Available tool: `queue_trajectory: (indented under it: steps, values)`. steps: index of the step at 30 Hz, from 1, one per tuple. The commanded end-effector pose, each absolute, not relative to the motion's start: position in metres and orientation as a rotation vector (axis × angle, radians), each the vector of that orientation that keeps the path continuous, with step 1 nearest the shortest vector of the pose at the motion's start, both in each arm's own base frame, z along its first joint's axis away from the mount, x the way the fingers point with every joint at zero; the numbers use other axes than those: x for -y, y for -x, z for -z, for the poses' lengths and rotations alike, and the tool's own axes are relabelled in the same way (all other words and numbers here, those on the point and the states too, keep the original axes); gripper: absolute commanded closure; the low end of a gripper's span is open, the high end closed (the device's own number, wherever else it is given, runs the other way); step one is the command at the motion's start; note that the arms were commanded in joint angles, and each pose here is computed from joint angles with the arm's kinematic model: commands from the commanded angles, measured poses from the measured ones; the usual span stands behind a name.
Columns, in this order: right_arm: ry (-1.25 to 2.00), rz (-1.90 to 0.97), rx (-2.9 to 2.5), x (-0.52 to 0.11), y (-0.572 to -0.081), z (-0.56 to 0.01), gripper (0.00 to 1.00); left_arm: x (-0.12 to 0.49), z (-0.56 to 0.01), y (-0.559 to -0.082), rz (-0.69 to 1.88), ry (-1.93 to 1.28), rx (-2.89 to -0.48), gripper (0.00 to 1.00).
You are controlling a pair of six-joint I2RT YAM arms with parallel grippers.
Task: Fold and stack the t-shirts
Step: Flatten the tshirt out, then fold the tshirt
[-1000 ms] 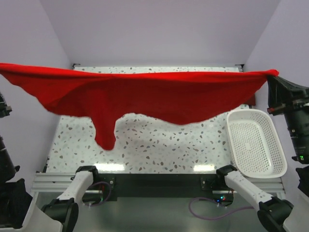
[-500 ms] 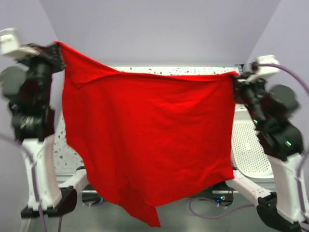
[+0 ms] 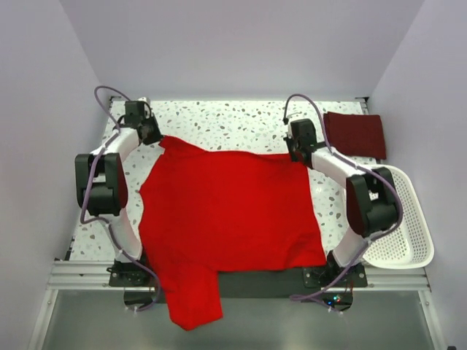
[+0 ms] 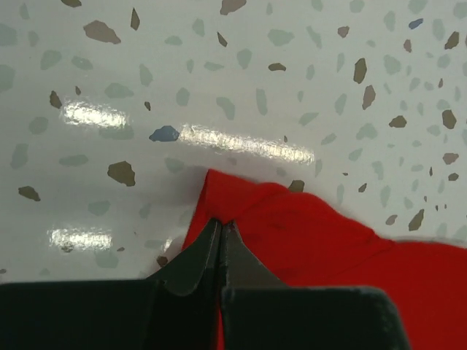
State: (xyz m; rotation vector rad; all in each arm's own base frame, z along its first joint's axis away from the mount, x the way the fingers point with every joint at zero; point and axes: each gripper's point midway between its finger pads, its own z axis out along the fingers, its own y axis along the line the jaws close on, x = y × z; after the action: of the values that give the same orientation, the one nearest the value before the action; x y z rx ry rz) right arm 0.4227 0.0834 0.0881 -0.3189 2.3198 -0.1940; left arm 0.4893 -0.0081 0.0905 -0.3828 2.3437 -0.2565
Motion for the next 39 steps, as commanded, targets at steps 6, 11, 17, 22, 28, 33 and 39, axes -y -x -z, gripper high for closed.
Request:
queue_trajectory:
  steps: [6,11,17,22,28,33,39]
  values:
    - [0.175,0.138,-2.208,-0.055,-0.514,-0.103,1.0,0.024,-0.125,-0.561,0.381,0.346,-2.176,1.0]
    - [0.126,0.107,-2.247,-0.041,-0.537,-0.096,1.0,0.033,-0.125,-0.58,0.451,0.353,-2.174,1.0]
    - [0.075,0.064,-2.283,-0.032,-0.549,-0.088,1.0,0.032,-0.133,-0.589,0.447,0.365,-2.166,1.0]
    - [0.065,0.06,-2.307,-0.032,-0.543,-0.092,1.0,0.048,-0.133,-0.57,0.506,0.373,-2.215,1.0]
    - [0.056,0.076,-2.331,-0.023,-0.523,-0.106,1.0,0.054,-0.161,-0.526,0.5,0.419,-2.247,1.0]
    - [0.058,0.122,-2.356,-0.013,-0.504,-0.116,1.0,0.041,-0.164,-0.48,0.411,0.492,-2.302,1.0]
    - [0.037,0.103,-2.366,-0.013,-0.483,-0.127,1.0,0.045,-0.164,-0.43,0.423,0.523,-2.359,1.0]
